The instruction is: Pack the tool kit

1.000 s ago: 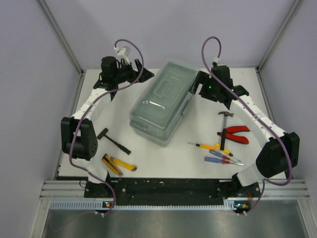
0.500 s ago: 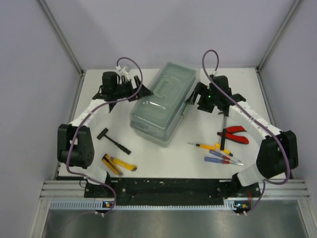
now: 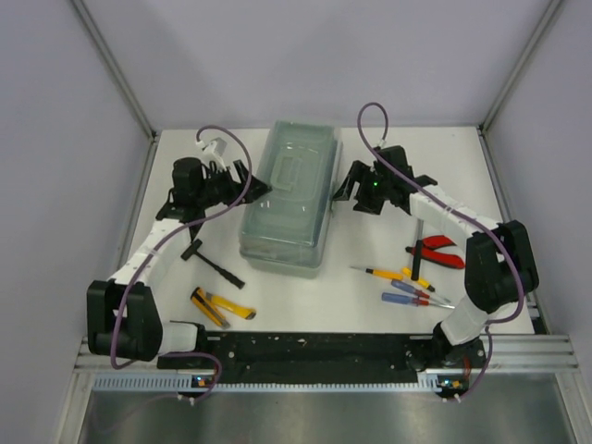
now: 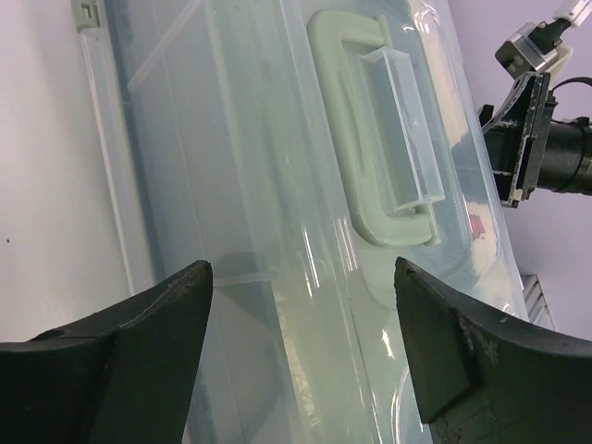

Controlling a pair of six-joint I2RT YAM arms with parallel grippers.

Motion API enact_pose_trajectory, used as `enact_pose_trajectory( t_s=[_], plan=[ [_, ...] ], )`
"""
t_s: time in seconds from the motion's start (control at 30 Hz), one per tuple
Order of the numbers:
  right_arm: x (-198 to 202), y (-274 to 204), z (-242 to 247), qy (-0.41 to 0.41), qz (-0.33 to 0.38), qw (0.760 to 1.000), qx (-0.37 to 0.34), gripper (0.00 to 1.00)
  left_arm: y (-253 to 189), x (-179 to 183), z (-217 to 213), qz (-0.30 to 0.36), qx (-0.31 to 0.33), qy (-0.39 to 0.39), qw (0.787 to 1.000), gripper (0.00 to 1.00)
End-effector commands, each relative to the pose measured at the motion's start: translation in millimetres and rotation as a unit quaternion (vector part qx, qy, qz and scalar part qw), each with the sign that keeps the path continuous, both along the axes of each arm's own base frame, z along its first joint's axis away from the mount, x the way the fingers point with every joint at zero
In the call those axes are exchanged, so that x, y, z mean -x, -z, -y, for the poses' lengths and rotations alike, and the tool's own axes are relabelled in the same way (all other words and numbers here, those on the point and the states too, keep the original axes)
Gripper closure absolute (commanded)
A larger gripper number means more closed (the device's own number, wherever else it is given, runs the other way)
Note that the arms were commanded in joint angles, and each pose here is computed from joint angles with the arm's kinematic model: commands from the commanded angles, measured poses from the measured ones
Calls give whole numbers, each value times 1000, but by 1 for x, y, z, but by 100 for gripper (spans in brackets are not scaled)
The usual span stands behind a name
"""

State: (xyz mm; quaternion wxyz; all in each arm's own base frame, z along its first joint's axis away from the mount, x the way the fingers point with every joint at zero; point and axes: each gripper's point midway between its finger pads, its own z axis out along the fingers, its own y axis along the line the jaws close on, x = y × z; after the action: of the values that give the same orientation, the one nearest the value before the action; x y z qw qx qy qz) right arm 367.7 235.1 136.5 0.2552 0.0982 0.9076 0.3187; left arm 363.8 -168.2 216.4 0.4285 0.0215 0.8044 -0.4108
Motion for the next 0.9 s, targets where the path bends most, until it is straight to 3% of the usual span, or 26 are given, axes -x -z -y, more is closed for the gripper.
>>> enact_pose_trajectory(
  t_s=[0.0, 0.1, 0.27, 0.47, 0.6, 0.87],
  plan=[
    [-7, -35, -32, -20, 54, 997, -41, 25, -23, 14, 13, 16, -2, 38, 999, 15],
    [-9, -43, -31, -17, 69, 997, -43, 25, -47, -1, 12, 46, 0, 23, 999, 2],
    [-13, -56, -35, -14, 83, 994, -65, 23, -73, -21, 20, 66, 25, 26, 997, 2],
    [-2, -49, -40, -52, 116, 979, -159, 18, -35, -33, 21, -19, 15, 22, 999, 2],
    [2, -52, -35, -56, 147, 954, -255, 16, -11, -35, 20, -64, 10, 15, 998, 3],
    [7, -57, -48, -106, 170, 909, -367, 16, 28, -34, 17, -135, -10, 5, 991, 8]
  ],
)
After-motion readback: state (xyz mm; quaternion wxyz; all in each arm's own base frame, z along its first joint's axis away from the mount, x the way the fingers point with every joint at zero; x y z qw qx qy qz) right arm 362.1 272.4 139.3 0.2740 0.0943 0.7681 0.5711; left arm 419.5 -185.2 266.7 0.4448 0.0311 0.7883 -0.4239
